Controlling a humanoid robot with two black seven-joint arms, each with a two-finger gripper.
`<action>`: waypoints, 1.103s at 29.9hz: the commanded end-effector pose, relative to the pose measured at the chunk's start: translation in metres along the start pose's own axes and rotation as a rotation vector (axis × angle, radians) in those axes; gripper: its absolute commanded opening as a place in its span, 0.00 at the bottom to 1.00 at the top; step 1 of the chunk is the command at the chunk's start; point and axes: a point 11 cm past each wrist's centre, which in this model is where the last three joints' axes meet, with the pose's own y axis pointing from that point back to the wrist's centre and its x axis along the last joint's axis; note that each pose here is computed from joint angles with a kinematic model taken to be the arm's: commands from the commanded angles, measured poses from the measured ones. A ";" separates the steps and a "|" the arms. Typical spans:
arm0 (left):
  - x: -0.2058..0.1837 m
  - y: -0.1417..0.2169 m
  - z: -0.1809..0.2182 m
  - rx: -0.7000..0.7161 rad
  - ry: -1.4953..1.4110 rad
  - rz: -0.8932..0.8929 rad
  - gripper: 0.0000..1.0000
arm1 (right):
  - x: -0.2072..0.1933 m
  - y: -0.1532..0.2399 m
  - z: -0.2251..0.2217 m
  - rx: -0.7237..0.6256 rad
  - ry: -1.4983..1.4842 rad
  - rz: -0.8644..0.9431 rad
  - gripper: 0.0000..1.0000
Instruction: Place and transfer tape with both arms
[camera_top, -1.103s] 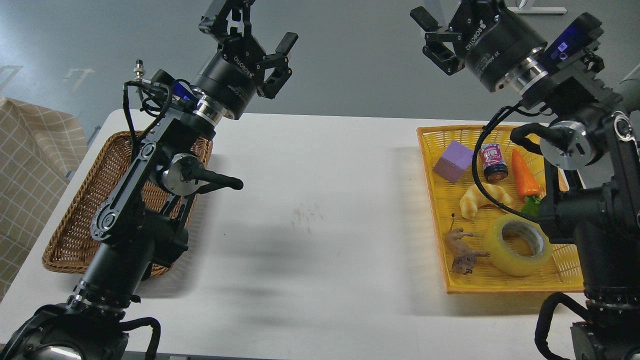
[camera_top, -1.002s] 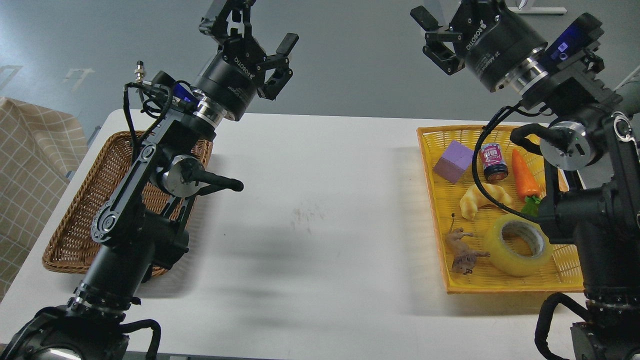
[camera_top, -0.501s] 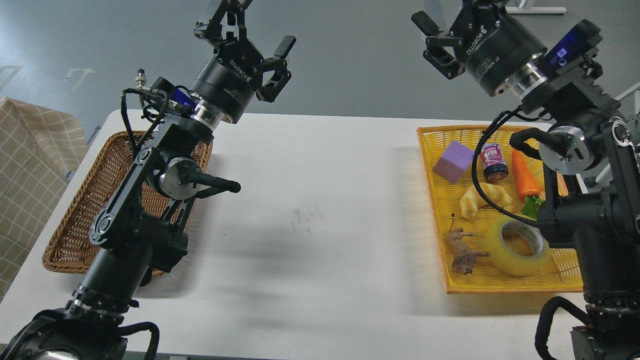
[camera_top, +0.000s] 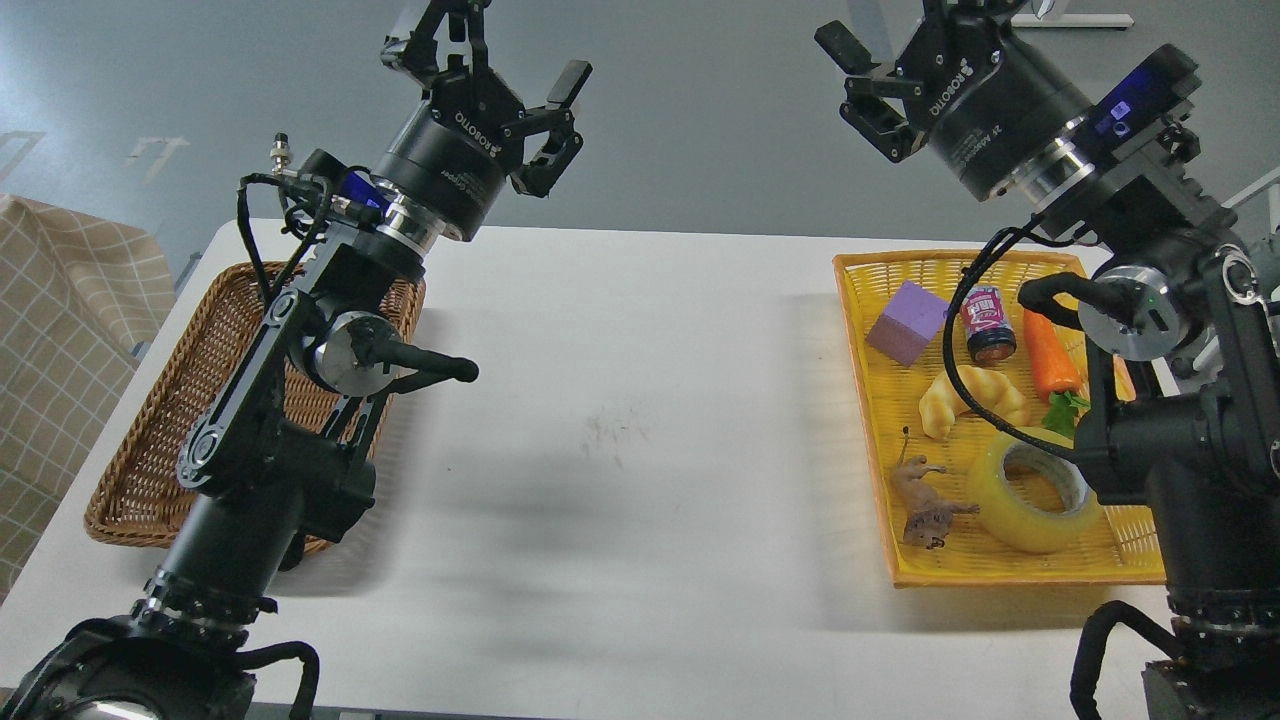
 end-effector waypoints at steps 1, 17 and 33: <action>0.000 0.000 0.004 -0.031 0.044 0.003 0.98 | 0.001 0.001 -0.003 0.010 0.002 0.004 1.00; 0.000 0.000 0.004 -0.035 0.062 0.004 0.98 | 0.012 0.011 -0.002 0.019 -0.012 0.051 1.00; 0.000 0.000 0.004 -0.035 0.062 0.004 0.98 | 0.011 0.011 -0.001 0.015 -0.013 0.049 1.00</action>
